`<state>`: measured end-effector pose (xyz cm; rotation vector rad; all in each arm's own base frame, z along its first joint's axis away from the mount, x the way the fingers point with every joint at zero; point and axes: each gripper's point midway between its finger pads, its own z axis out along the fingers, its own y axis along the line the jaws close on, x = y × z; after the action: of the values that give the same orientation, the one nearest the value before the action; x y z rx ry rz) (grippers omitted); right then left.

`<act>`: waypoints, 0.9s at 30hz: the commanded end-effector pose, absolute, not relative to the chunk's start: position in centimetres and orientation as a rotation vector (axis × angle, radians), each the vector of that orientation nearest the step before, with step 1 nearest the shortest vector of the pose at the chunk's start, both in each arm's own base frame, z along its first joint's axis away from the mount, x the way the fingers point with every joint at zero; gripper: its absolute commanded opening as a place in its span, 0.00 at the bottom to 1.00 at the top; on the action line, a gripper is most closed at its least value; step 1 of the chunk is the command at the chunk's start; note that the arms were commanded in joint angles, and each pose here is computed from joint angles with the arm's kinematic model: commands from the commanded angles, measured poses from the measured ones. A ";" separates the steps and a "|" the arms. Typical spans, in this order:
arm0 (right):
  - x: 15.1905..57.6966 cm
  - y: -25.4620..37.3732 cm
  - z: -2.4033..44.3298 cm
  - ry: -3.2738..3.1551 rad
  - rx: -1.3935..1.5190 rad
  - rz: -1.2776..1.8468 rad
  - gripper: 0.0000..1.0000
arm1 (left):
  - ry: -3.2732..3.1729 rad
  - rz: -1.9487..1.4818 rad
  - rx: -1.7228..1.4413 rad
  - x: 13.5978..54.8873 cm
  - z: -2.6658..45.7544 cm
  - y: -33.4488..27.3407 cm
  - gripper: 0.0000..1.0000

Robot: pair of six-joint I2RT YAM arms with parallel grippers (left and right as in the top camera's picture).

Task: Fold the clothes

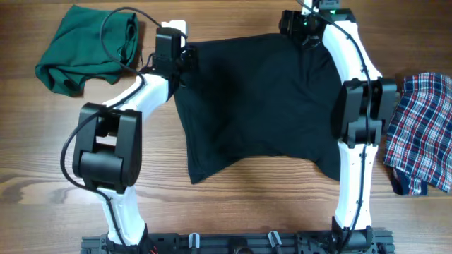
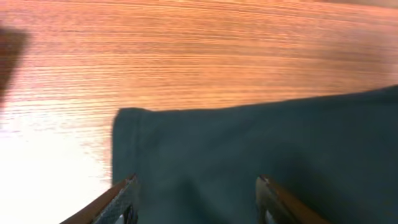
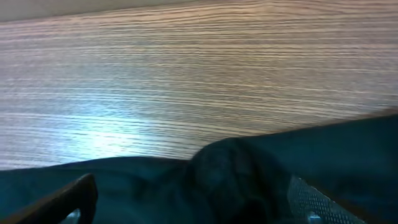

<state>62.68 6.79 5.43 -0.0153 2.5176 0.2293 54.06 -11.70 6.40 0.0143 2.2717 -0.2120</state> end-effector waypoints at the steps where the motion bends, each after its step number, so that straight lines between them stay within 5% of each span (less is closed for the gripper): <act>1: 63.1 6.0 4.6 2.523 -0.024 0.159 0.98 | 2.271 -0.186 0.021 54.7 5.0 -11.1 0.59; 27: 61.7 5.8 0.9 2.613 -0.015 0.142 0.87 | 2.150 -0.226 -0.024 57.7 3.9 -8.7 0.50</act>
<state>61.84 6.11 1.75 -0.0188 2.5957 0.1668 57.49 -8.45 4.74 -0.0536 2.1471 -0.2146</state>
